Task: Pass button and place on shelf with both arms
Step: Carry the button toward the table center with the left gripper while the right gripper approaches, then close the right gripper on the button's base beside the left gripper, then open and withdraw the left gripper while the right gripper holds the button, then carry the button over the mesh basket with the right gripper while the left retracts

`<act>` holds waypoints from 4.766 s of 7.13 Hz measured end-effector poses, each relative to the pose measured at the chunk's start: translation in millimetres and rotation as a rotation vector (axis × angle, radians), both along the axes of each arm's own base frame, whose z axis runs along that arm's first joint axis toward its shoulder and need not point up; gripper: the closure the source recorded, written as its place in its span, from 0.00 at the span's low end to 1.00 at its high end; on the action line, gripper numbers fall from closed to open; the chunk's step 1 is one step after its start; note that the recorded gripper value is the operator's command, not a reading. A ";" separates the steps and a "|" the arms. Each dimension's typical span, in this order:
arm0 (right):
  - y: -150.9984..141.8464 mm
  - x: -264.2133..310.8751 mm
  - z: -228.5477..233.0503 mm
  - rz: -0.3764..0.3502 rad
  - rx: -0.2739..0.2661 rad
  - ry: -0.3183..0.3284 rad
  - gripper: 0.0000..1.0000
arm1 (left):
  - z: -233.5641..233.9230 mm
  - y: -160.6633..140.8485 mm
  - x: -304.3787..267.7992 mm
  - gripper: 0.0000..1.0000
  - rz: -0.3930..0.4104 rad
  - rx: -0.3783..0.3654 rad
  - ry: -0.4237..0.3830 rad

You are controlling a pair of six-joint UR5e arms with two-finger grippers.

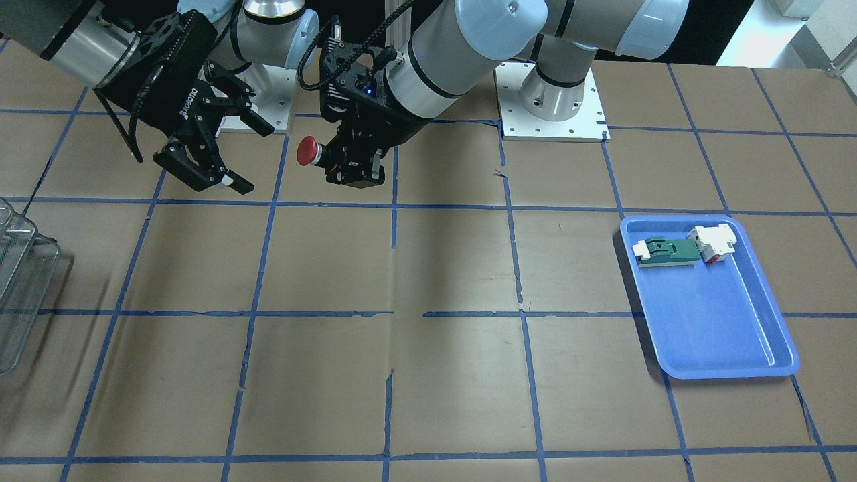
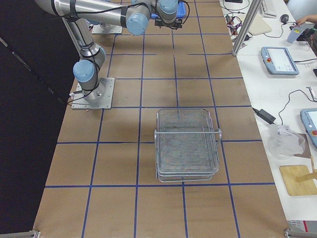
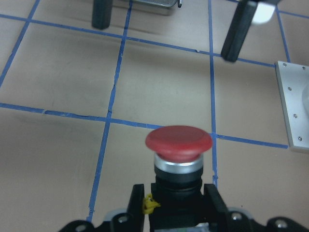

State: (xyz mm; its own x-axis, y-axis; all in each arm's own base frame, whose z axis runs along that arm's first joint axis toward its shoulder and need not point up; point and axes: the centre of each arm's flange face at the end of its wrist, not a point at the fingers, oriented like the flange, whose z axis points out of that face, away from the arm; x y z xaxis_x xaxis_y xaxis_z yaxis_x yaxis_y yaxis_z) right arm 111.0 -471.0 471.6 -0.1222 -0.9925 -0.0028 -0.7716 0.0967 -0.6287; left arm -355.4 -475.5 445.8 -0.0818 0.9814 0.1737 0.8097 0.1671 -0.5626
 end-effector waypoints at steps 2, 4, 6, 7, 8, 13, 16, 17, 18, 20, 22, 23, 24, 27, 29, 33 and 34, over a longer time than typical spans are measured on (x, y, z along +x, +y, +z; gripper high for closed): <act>7.9 11.8 7.0 0.019 -0.018 -0.017 0.00 | 7.2 3.3 -3.9 1.00 -0.013 -0.001 0.053; 15.3 29.7 8.5 0.061 -0.020 -0.018 0.00 | 11.5 6.3 -7.7 1.00 -0.044 -0.013 0.092; 18.6 34.8 9.1 0.071 -0.014 -0.019 0.00 | 16.6 10.0 -7.9 1.00 -0.063 -0.030 0.107; 19.7 35.3 9.9 0.070 -0.012 -0.019 0.01 | 17.8 11.5 -7.5 1.00 -0.066 -0.033 0.108; 21.6 35.6 11.1 0.068 -0.007 -0.019 0.01 | 18.4 12.3 -7.2 1.00 -0.067 -0.035 0.109; 37.3 37.5 24.0 0.068 0.002 -0.021 0.77 | 21.4 14.8 -6.5 1.00 -0.067 -0.042 0.112; 37.1 37.0 25.5 0.078 -0.014 -0.011 1.00 | 24.7 18.2 -5.3 0.00 -0.065 -0.045 0.112; 36.7 36.9 25.9 0.079 -0.019 -0.009 1.00 | 26.7 20.5 -4.3 0.00 -0.060 -0.046 0.111; 36.5 36.8 25.9 0.080 -0.020 -0.009 1.00 | 27.9 22.1 -3.4 0.00 -0.056 -0.046 0.107; 35.6 35.4 24.4 0.074 -0.015 -0.008 1.00 | 30.7 22.4 -0.1 0.00 -0.050 -0.048 0.101; 29.4 17.0 19.0 0.030 0.007 0.038 1.00 | 35.5 19.7 16.9 0.00 -0.001 -0.005 0.054; 21.9 -16.8 15.2 -0.035 0.023 0.096 1.00 | 36.4 18.1 33.5 0.00 0.049 0.029 -0.019; 13.5 -69.0 10.7 -0.134 0.042 0.151 1.00 | 36.5 14.4 51.4 0.00 0.115 0.044 -0.108; -17.0 -218.7 -15.7 -0.348 0.041 0.430 1.00 | 41.7 2.1 113.5 0.00 0.369 0.064 -0.338; -52.1 -287.4 -24.1 -0.369 0.044 0.607 1.00 | 50.2 4.1 166.5 0.00 0.584 0.091 -0.502; -97.8 -384.3 -54.7 -0.278 0.088 0.762 1.00 | 55.9 8.8 203.4 0.00 1.138 0.228 -0.595; -97.8 -392.3 -63.9 -0.266 0.101 0.764 1.00 | 56.7 9.3 201.8 0.00 1.243 0.263 -0.584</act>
State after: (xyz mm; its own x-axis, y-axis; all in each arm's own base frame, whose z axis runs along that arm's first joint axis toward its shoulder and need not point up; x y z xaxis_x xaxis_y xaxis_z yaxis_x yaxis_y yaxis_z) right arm -281.4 -568.8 407.7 -0.3579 -0.9295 0.0891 -0.9273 0.3650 0.0831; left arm -153.5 -466.3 502.4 -0.9871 0.1584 -0.0216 0.1591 0.9864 -0.0405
